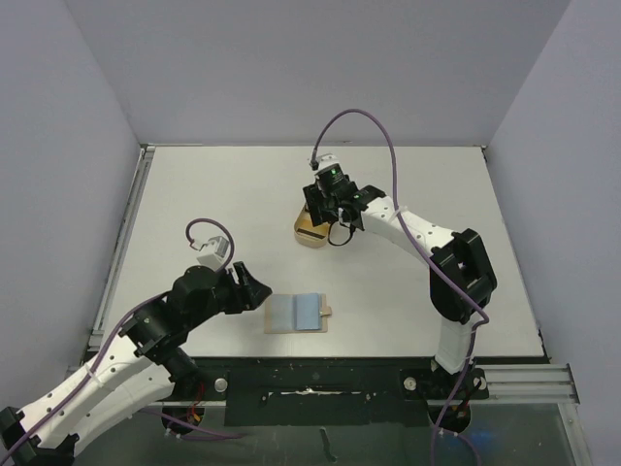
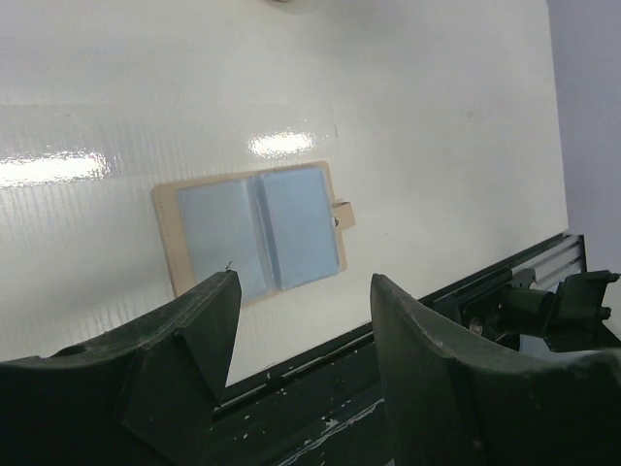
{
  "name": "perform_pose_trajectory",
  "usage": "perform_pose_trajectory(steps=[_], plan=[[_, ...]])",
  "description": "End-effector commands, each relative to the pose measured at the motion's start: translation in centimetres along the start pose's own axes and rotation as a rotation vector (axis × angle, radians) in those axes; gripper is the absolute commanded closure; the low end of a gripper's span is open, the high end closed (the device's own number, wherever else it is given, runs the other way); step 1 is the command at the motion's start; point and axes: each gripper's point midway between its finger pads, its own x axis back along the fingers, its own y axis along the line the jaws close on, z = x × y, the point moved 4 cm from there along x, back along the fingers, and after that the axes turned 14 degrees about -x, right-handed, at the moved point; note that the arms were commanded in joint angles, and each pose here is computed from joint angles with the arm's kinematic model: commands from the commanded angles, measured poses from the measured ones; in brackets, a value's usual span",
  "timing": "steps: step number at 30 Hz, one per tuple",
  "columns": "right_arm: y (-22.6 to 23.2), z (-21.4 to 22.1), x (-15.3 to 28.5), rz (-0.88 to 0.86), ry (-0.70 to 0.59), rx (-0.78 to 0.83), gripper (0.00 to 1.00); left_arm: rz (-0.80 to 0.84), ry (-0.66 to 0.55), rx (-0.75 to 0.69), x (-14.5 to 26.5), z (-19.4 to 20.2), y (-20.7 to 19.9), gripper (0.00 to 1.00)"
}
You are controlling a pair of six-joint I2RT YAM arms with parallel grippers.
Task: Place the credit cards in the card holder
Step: Pick up the credit card from the storage box.
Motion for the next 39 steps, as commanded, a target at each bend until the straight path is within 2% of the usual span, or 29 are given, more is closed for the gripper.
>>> perform_pose_trajectory(steps=[1,8,19,32,39], plan=[[1.4,-4.2,-0.3,-0.086,-0.14,0.294,0.36,0.004,-0.076,0.024,1.5,-2.0,-0.6,0.45],[2.0,-5.3,-2.6,-0.099,-0.155,0.509,0.31,0.016,-0.099,0.006,3.5,-3.4,-1.2,0.45],[1.0,-6.7,-6.2,0.038,-0.144,0.654,0.28,0.027,-0.158,0.006,5.1,-4.1,-1.1,0.45],[-0.9,-7.0,-7.8,0.095,-0.132,0.64,0.34,0.036,-0.19,0.014,5.7,-4.3,-1.0,0.45],[-1.0,-7.1,-7.8,0.1,-0.137,0.641,0.42,0.03,-0.197,0.017,5.6,-4.4,-0.9,0.45]])
